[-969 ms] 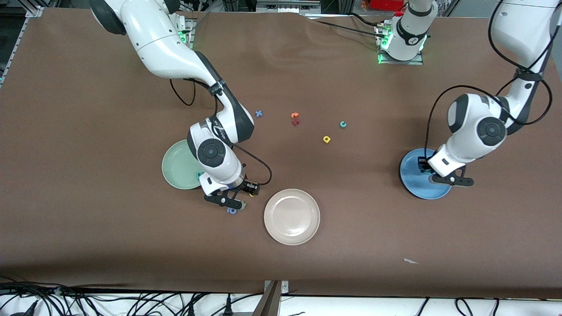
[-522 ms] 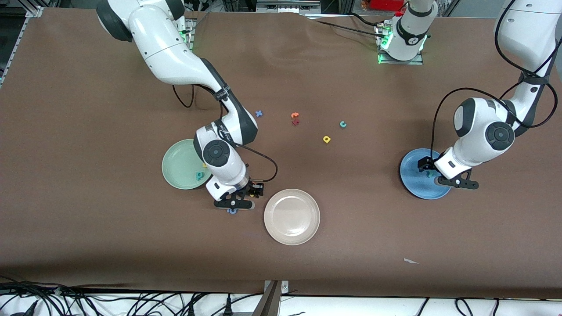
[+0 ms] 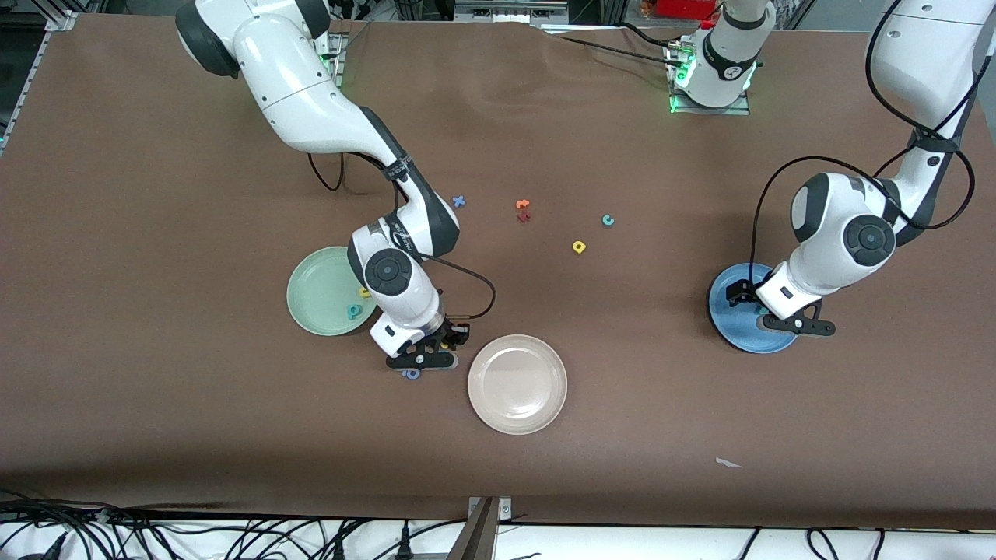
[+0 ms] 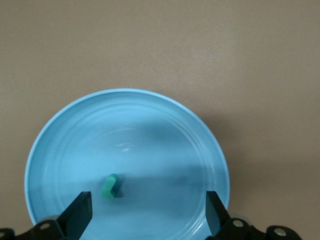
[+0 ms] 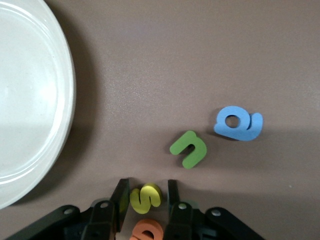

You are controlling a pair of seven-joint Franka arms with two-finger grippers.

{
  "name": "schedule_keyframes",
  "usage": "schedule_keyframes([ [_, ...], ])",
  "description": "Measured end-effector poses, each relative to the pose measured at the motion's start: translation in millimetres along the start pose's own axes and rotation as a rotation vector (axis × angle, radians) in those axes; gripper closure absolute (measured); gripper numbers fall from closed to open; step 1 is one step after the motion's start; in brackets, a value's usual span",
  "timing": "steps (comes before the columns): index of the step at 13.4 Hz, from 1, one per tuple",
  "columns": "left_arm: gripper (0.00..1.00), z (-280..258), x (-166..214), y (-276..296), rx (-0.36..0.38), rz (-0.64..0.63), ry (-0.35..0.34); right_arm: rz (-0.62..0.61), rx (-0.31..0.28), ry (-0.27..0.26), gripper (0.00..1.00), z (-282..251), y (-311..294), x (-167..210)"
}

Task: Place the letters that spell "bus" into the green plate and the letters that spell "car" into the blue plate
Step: 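Place the yellow s on the green plate while the left gripper reaches the teal c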

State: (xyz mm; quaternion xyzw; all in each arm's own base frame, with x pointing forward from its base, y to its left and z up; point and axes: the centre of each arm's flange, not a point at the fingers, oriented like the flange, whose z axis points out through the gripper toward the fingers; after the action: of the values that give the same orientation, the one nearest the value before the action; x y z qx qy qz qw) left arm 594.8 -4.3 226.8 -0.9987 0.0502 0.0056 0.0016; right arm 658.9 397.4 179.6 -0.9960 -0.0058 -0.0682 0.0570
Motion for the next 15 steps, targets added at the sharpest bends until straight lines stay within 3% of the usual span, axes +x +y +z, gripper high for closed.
schedule_keyframes([
  [2,0.0,-1.0,1.5,11.2,-0.001,-0.006,0.002,-0.001,0.001,0.001,0.72,-0.7,-0.4,0.3],
  [7,0.0,-5.5,4.5,44.0,-0.018,-0.053,0.01,-0.001,0.003,0.007,0.72,-4.8,-0.4,3.5],
  [10,0.0,-10.7,2.0,102.7,-0.048,-0.122,0.005,0.022,-0.018,-0.008,0.72,-38.5,15.2,23.1],
  [15,0.0,-1.1,-42.5,213.7,-0.078,-0.174,-0.07,-0.017,-0.1,-0.169,0.72,-90.9,101.8,39.2],
])
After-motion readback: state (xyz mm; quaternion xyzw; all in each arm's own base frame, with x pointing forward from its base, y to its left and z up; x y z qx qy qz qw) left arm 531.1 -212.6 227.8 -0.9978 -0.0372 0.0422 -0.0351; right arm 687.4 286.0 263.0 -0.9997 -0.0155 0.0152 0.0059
